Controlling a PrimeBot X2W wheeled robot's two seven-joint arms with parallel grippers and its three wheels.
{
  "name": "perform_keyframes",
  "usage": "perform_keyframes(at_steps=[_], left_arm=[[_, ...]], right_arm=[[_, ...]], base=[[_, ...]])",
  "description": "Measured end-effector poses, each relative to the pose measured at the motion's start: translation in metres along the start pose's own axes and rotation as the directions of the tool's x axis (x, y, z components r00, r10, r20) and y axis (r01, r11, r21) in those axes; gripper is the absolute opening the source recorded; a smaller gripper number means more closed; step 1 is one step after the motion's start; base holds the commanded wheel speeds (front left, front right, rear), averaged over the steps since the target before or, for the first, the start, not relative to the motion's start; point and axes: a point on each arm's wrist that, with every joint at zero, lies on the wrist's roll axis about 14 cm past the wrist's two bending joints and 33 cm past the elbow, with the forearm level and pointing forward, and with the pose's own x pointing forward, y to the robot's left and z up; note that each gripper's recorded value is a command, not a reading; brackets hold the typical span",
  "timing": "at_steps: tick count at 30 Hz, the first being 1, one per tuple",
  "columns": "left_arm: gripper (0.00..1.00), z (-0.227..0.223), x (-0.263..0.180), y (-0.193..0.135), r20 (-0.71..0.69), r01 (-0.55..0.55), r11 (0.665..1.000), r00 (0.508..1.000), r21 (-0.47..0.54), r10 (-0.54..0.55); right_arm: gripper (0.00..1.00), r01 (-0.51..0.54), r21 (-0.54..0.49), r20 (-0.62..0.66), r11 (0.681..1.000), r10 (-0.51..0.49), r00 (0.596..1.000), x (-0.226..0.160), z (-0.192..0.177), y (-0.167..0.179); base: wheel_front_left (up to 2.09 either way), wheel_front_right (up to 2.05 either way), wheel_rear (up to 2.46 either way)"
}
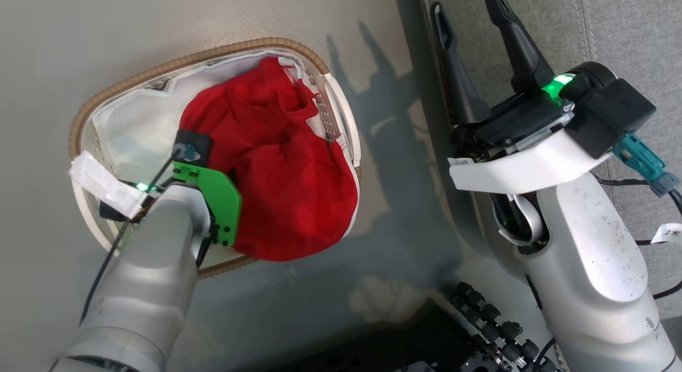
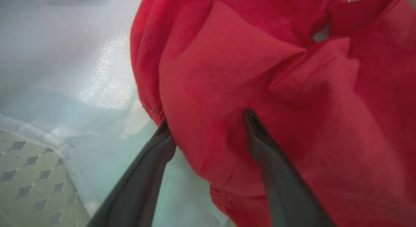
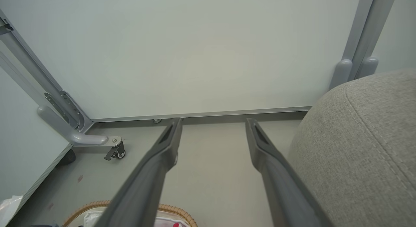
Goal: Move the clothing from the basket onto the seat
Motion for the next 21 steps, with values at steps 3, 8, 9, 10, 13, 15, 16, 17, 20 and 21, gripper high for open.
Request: perform_keyframes(at_steps=[3,8,9,10,13,15,16,17,20,21], left_arm=[[0.00,0.002,-0.002,-0.010,0.029,0.025,1.000,0.999,0.010,-0.025],[0.00,0.015,-0.013,-0.019,0.110,0.042,0.999,0.993,-0.026,-0.039],[0.00,0.016,-0.015,-0.021,0.118,0.044,0.999,0.992,-0.028,-0.041],[0.00,0.018,-0.018,-0.024,0.133,0.048,0.998,0.990,-0.034,-0.043],[0.00,0.025,-0.029,-0.032,0.179,0.060,0.998,0.982,-0.036,-0.052],[0.00,0.030,-0.039,-0.037,0.220,0.066,0.997,0.974,-0.047,-0.054],[0.00,0.032,-0.043,-0.039,0.234,0.068,0.997,0.971,-0.048,-0.055],[0.00,0.034,-0.048,-0.042,0.253,0.070,0.996,0.966,-0.056,-0.054],[0.00,0.034,-0.064,-0.047,0.291,0.070,0.995,0.956,-0.069,-0.047],[0.00,0.034,-0.069,-0.048,0.304,0.067,0.995,0.952,-0.067,-0.044]], right_arm=[[1.00,0.002,0.001,0.000,1.000,-0.002,1.000,0.000,0.001,0.000],[1.00,0.004,0.001,0.009,1.000,-0.004,1.000,-0.001,0.009,0.001],[1.00,0.006,0.002,0.012,1.000,-0.006,1.000,-0.001,0.011,0.001],[1.00,0.008,0.003,0.015,1.000,-0.008,1.000,-0.002,0.014,0.001],[1.00,0.012,0.002,0.021,1.000,-0.012,1.000,-0.005,0.021,0.002],[1.00,0.013,-0.003,0.022,1.000,-0.013,1.000,-0.008,0.026,0.003],[1.00,0.014,-0.003,0.023,1.000,-0.014,1.000,-0.010,0.028,0.004],[1.00,0.015,-0.003,0.022,1.000,-0.015,1.000,-0.012,0.030,0.005],[1.00,0.019,-0.006,0.033,1.000,-0.019,0.999,-0.018,0.039,0.007],[1.00,0.017,-0.007,0.035,1.000,-0.016,0.999,-0.020,0.042,0.010]], base=[[0.00,0.00,0.00],[0.00,0.00,0.00],[0.00,0.00,0.00],[0.00,0.00,0.00],[0.00,0.00,0.00],[0.00,0.00,0.00],[0.00,0.00,0.00],[0.00,0.00,0.00],[0.00,0.00,0.00],[0.00,0.00,0.00]])
